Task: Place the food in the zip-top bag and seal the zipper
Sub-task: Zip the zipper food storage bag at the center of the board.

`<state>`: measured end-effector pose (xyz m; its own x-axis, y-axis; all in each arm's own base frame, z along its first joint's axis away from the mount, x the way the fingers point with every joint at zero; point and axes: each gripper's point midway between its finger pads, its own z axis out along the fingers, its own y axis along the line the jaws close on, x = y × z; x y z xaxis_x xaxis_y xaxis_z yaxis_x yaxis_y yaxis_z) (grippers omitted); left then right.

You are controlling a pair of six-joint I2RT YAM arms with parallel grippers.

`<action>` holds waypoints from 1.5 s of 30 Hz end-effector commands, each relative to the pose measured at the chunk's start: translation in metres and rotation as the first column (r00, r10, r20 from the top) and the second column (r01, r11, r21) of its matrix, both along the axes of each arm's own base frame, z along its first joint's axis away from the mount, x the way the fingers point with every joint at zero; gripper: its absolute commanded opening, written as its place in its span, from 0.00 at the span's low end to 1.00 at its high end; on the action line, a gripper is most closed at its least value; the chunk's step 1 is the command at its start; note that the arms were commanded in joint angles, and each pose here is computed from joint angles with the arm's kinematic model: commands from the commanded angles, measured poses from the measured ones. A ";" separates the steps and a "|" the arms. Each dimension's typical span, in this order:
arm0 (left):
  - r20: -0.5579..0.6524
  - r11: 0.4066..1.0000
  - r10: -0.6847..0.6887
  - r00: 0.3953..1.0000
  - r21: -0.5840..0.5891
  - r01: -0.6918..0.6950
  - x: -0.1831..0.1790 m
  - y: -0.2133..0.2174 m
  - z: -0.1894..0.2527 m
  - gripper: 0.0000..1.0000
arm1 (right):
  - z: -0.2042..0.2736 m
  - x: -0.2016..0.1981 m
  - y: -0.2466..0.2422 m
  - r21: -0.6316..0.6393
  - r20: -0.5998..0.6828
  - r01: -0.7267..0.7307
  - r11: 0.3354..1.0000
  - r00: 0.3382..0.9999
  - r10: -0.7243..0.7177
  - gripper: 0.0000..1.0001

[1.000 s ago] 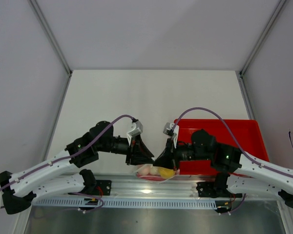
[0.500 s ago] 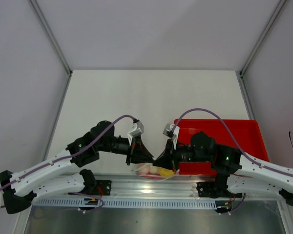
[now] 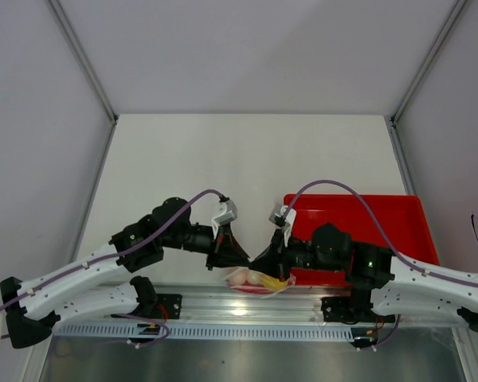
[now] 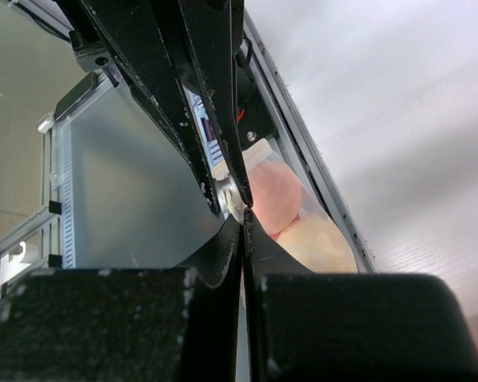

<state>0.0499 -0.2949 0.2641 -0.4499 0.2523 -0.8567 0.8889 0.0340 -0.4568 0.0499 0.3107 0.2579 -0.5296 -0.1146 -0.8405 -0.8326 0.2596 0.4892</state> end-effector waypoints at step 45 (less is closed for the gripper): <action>0.001 0.995 -0.097 0.995 0.036 0.097 -0.022 0.020 0.004 0.01 | -0.013 -0.025 0.012 -0.104 0.009 -0.261 0.960 0.965 0.263 0.65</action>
<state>0.0354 -0.2740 0.2403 -0.4617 0.3686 -0.8068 0.8763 0.0490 -0.4792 0.0229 0.3130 0.2278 -0.4958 -0.3835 -0.7792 -0.8656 0.1449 0.4794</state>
